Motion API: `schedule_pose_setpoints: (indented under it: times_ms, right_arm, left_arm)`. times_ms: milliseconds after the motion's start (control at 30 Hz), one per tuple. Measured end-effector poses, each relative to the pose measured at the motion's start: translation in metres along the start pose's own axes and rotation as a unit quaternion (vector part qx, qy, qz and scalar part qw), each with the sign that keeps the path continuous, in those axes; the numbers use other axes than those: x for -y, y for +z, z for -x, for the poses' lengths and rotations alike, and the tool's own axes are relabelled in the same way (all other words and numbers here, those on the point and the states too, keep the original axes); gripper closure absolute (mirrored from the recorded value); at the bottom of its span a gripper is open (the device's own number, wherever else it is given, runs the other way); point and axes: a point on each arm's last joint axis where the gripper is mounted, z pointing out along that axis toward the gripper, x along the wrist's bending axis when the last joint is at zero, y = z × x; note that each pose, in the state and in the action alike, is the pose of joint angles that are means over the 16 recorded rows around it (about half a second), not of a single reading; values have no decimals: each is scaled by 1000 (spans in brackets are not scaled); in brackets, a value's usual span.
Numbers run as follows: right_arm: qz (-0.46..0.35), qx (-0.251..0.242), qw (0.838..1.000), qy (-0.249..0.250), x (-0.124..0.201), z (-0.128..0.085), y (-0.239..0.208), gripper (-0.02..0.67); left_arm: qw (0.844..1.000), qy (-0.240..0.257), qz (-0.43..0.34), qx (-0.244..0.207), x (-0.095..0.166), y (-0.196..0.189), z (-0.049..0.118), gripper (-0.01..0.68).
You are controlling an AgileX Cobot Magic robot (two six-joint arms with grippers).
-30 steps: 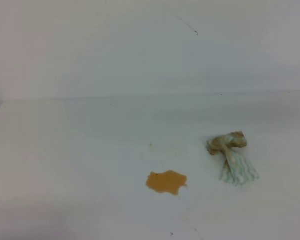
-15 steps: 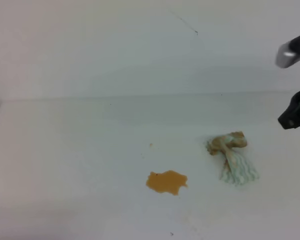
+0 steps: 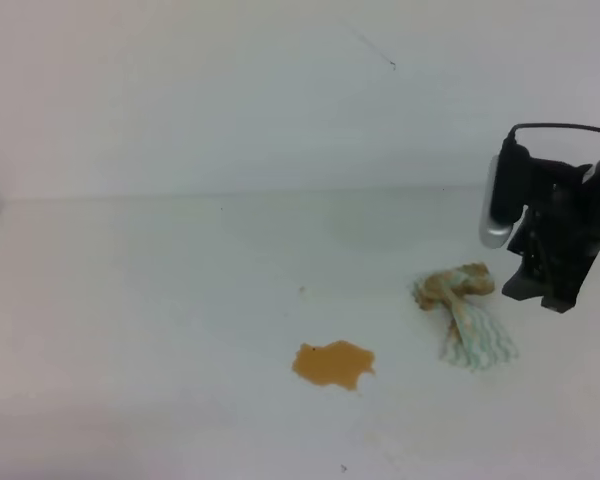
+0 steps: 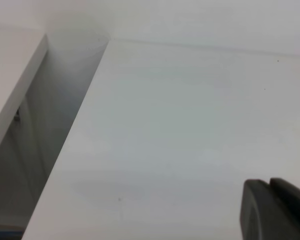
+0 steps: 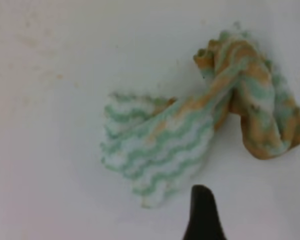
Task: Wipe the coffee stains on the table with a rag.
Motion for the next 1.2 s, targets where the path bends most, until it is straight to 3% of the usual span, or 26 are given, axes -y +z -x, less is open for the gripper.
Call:
schedule_pose_setpoints:
  times_ms: [233,433,567,767,1200]
  right_arm:
    - [28,7,990,137,-3,5,20,196]
    - [61,9,957,284,-7,9,26,196]
    - [72,8,936,344,-8,11,30,196]
    - [73,5,930,359,-9,11,40,195]
    - [57,17,940,335,-9,8,75,196]
  left_arm:
    - [1000,0,-1,0,1,0,0,675]
    - [1000,0,-7,-1,4,1,-1,675]
    - [1000,0,-9,-2,6,2,-1,675]
    - [1000,0,-11,-2,7,2,-1,675]
    - [1000,0,-12,-2,8,2,-1,675]
